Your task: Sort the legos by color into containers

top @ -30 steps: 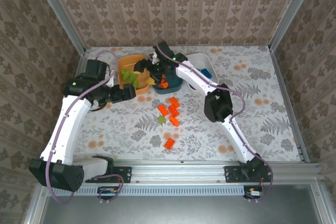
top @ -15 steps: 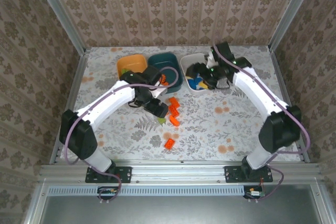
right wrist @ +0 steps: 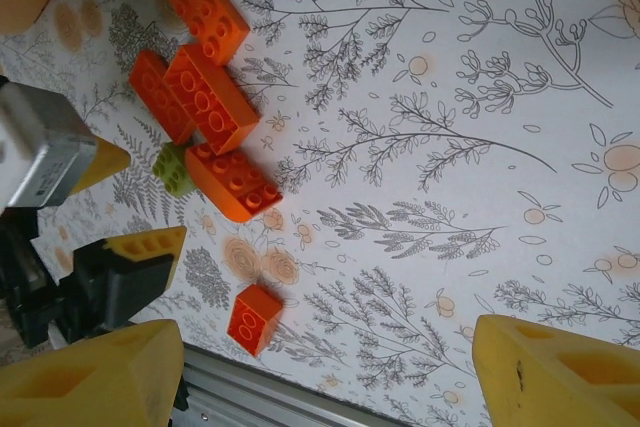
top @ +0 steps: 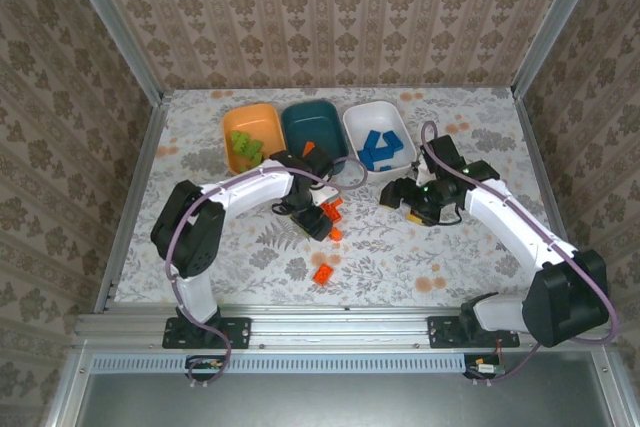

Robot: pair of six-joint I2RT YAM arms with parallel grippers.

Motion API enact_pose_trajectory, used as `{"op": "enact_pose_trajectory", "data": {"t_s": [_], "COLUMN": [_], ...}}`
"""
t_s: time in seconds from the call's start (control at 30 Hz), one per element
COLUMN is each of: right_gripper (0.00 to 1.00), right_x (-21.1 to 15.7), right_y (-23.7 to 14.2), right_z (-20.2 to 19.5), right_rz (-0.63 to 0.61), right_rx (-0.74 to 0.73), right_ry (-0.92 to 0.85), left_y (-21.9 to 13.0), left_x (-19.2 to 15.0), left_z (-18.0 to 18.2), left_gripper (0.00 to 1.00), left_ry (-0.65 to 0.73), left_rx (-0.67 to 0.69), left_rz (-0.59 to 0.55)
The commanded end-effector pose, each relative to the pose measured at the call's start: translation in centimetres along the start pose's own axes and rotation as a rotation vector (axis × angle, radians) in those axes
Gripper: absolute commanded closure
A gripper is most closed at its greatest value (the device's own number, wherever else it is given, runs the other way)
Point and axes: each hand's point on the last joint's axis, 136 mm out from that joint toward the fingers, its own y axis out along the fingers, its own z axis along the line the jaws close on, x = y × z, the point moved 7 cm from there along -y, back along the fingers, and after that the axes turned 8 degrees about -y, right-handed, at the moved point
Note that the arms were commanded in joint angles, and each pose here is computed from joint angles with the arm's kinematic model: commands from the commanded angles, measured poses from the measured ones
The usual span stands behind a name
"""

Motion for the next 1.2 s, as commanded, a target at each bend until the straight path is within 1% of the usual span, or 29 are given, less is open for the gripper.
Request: {"op": "enact_pose_trajectory", "data": {"t_s": [0.0, 0.17, 0.3, 0.43, 0.63, 0.77, 0.87, 1.03, 1.17], "right_gripper": [0.23, 0.24, 0.24, 0.24, 0.25, 0.25, 0.25, 0.25, 0.25], "right_x": [-0.1, -0.1, 0.0, 0.0, 0.0, 0.1, 0.2, 0.3, 0.4], "right_y": [-0.1, -0.1, -0.2, -0.4, -0.6, -0.7, -0.6, -0.5, -0.4], "right_z": [-0.5, -0.5, -0.4, -0.3, -0.4, -0.3, -0.3, -0.2, -0.2], "right_rz": [-0.025, -0.033, -0.039, -0.041, -0.045, -0.048, -0.047, -0.044, -0.045], "right_rx": [-0.013, -0.005, -0.003, -0.01, -0.02, -0.017, -0.019, -0.012, -0.009], "right_ry": [0.012, 0.03, 0.038, 0.042, 0.041, 0.041, 0.039, 0.033, 0.026], "left_y": [0.7, 1.4, 1.9, 2.7, 3.6, 4.1, 4.1, 3.6, 2.9], "left_x": [-0.1, -0.2, 0.1, 0.0, -1.0, -1.1, -0.9, -0.7, -0.5], "left_z": [0.4, 0.8, 0.7, 0.7, 0.9, 1.0, 0.9, 0.9, 1.3], "left_gripper": [0.21, 0.22, 0.26, 0.32, 0.35, 0.42, 0.51, 0.63, 0.69], "left_ry": [0.023, 0.022, 0.028, 0.036, 0.038, 0.034, 0.029, 0.025, -0.002], "left_rx": [0.028, 0.05, 0.041, 0.03, 0.036, 0.037, 0.034, 0.033, 0.024], "left_rz": [0.001, 0.006, 0.006, 0.029, 0.062, 0.08, 0.078, 0.071, 0.054]}}
